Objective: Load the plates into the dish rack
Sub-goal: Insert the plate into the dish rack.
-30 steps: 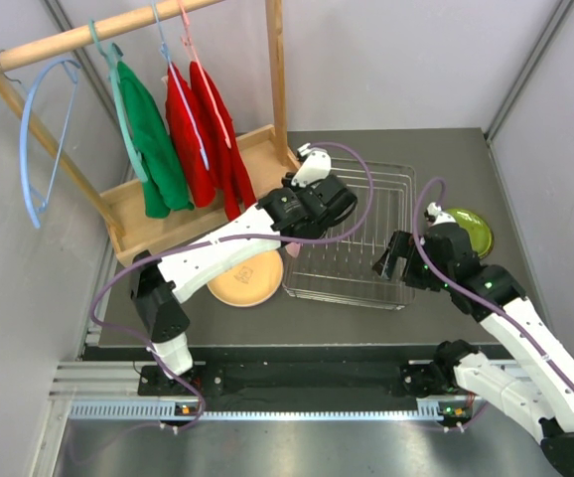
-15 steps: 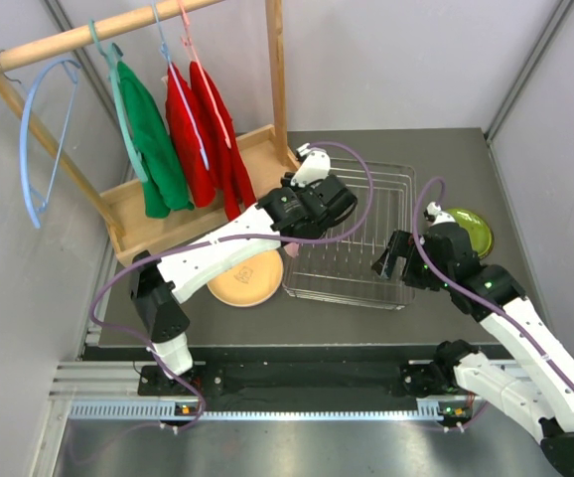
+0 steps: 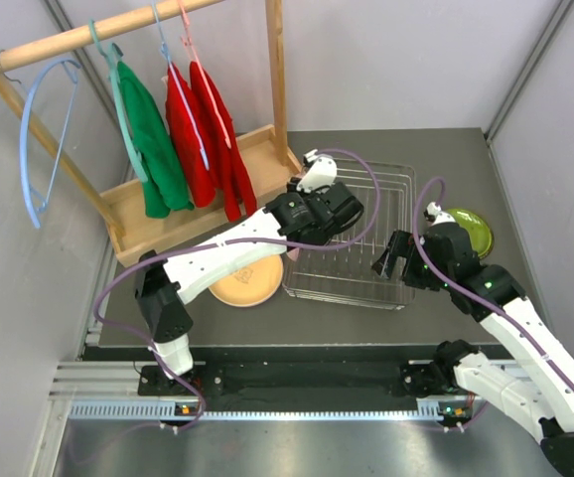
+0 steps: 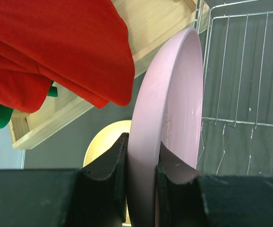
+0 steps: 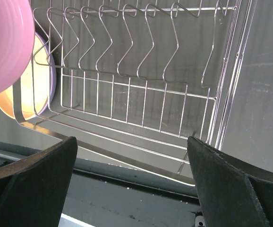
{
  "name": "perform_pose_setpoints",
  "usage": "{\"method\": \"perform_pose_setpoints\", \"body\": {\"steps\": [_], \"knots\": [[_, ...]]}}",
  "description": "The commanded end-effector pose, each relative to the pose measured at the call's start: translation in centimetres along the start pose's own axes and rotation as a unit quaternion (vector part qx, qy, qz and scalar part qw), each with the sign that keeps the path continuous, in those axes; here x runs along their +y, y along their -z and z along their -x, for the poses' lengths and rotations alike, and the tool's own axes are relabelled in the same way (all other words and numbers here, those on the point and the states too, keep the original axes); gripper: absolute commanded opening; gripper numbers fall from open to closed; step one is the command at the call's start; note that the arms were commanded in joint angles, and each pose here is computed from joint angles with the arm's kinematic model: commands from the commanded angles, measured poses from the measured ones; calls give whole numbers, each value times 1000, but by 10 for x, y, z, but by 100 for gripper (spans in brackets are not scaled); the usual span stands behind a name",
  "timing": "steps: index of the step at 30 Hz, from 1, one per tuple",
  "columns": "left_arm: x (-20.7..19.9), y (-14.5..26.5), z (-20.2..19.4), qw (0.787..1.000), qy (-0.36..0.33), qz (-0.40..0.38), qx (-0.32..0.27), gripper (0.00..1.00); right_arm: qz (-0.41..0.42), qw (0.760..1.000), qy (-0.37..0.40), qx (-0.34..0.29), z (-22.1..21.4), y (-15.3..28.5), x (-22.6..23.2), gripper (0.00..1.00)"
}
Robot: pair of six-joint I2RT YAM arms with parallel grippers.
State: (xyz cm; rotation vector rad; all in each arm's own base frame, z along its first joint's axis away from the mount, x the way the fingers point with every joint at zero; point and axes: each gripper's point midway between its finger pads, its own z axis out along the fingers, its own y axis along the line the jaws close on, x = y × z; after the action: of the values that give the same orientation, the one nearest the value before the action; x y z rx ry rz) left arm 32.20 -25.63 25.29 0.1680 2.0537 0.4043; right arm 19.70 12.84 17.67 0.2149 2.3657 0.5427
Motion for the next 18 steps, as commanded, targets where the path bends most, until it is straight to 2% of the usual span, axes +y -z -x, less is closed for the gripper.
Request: {"method": "perform_pose_setpoints", "body": {"steps": [1,13,18], "knots": [[6,3,-2,1000,-1,19,-9,0,11,1000,-5,-25,14,4,7,99],[-6,-7,-31,1000,14,14,15,0,13,1000,-6,-24,12,5,7,99],[-5,-7,-30,1000,13,19,8,0,9,1000,-5,-25,12,6,4,99]]}}
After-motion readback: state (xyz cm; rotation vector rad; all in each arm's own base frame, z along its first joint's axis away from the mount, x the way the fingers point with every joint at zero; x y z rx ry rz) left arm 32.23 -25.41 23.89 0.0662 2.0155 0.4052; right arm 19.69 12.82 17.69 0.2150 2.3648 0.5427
